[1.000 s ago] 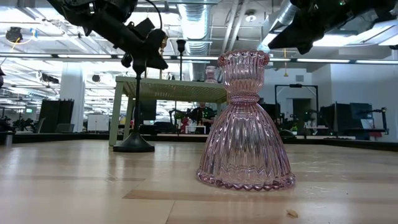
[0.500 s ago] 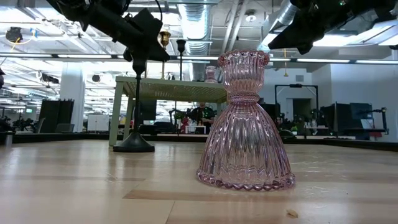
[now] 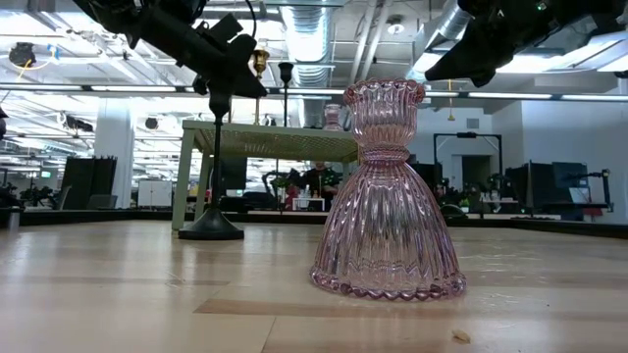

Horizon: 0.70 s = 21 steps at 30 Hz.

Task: Pick & Place candle stick holders
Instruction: Put the gold candle holder on the shelf

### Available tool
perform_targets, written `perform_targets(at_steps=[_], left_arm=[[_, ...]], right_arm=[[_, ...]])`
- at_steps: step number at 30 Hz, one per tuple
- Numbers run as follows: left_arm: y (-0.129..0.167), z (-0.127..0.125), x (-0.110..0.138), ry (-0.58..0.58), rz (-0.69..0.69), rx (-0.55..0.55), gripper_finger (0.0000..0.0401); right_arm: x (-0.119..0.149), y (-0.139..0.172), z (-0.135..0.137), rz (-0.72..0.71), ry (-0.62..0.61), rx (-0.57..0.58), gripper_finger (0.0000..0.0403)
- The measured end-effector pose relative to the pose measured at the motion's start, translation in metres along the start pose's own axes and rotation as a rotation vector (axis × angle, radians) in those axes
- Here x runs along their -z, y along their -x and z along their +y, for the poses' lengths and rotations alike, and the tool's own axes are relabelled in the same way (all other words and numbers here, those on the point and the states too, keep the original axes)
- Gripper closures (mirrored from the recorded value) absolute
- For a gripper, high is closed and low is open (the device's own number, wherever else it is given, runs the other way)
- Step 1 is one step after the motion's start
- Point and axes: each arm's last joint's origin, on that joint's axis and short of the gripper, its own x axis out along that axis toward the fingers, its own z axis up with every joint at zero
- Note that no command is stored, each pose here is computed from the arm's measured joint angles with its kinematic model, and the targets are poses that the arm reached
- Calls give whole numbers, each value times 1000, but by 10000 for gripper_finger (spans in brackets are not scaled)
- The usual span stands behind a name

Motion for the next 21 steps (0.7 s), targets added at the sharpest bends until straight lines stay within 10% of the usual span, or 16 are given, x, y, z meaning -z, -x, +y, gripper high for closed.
perform_targets(at_steps=[14,21], left_arm=[[33,2,-8,5,5,45,234],[67,-4,-17,74,-48,277,244]], right_arm=[[0,0,0,0,0,0,403],[0,0,0,3,8,-9,403]])
